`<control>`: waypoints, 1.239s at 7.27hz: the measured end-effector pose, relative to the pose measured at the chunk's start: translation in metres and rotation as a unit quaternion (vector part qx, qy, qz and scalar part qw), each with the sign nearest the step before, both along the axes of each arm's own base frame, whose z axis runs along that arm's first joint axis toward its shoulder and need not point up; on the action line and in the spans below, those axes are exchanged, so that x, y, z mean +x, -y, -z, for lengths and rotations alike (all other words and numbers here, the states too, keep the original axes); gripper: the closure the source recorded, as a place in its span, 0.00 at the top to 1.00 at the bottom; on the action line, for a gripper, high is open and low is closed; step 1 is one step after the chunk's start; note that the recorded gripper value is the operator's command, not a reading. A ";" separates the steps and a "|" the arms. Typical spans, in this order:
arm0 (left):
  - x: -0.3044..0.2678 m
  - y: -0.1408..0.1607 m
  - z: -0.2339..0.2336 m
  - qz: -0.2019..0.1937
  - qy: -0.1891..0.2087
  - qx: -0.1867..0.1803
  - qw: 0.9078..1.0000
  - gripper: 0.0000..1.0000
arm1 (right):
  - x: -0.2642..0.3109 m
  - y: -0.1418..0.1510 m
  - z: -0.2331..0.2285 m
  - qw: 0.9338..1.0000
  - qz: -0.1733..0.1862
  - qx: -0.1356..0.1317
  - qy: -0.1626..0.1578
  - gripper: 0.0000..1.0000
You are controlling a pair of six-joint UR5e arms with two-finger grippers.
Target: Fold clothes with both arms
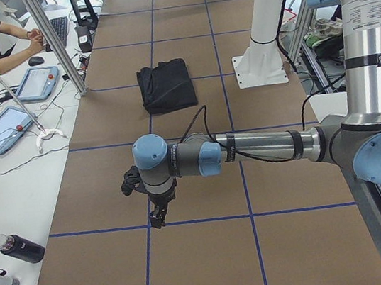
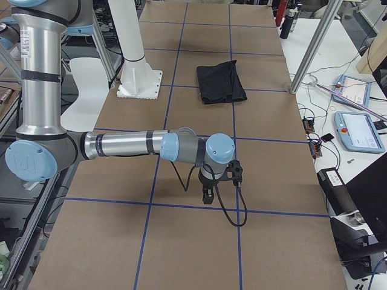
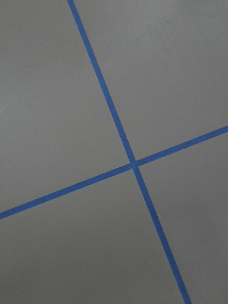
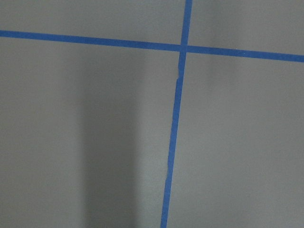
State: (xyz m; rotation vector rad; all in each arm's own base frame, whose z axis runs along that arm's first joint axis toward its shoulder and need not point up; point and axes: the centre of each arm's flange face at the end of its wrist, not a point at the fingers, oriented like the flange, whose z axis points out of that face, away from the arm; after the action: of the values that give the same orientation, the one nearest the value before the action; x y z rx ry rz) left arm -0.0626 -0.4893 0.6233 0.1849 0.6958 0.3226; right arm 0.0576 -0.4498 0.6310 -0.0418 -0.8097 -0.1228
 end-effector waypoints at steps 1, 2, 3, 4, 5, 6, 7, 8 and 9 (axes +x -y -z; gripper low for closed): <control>0.000 -0.001 0.000 0.000 0.000 0.000 1.000 1.00 | 0.003 -0.003 -0.007 1.000 -0.002 0.004 0.000 1.00; -0.001 -0.001 -0.001 0.001 0.000 -0.001 1.000 1.00 | 0.008 -0.006 -0.011 1.000 -0.007 0.012 -0.001 1.00; -0.001 -0.001 -0.001 0.001 0.000 -0.001 1.000 1.00 | 0.011 -0.007 -0.012 1.000 -0.012 0.018 -0.001 1.00; -0.001 -0.001 -0.001 0.003 0.000 -0.002 1.000 1.00 | 0.013 -0.006 -0.011 1.000 -0.014 0.022 -0.001 1.00; -0.001 -0.001 -0.001 0.006 0.000 -0.006 1.000 1.00 | 0.015 -0.006 -0.010 1.000 -0.017 0.023 -0.001 1.00; -0.001 0.000 -0.001 0.019 -0.001 -0.017 1.000 1.00 | 0.015 -0.004 -0.009 1.000 -0.023 0.019 -0.002 1.00; -0.001 0.001 -0.001 0.041 -0.003 -0.034 0.999 1.00 | 0.015 -0.003 -0.008 0.999 -0.038 0.005 -0.003 1.00; -0.001 0.002 -0.001 0.056 -0.004 -0.047 0.997 1.00 | 0.016 -0.003 -0.007 0.998 -0.055 -0.012 -0.004 1.00; -0.001 0.002 -0.002 0.063 -0.005 -0.052 0.997 1.00 | 0.016 -0.002 -0.007 0.998 -0.064 -0.020 -0.005 1.00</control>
State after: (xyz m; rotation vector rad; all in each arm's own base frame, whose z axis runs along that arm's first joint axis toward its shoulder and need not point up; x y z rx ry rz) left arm -0.0634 -0.4911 0.6252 0.1296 0.7052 0.1645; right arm 0.0732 -0.4475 0.6376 -0.0288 -0.8024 0.0146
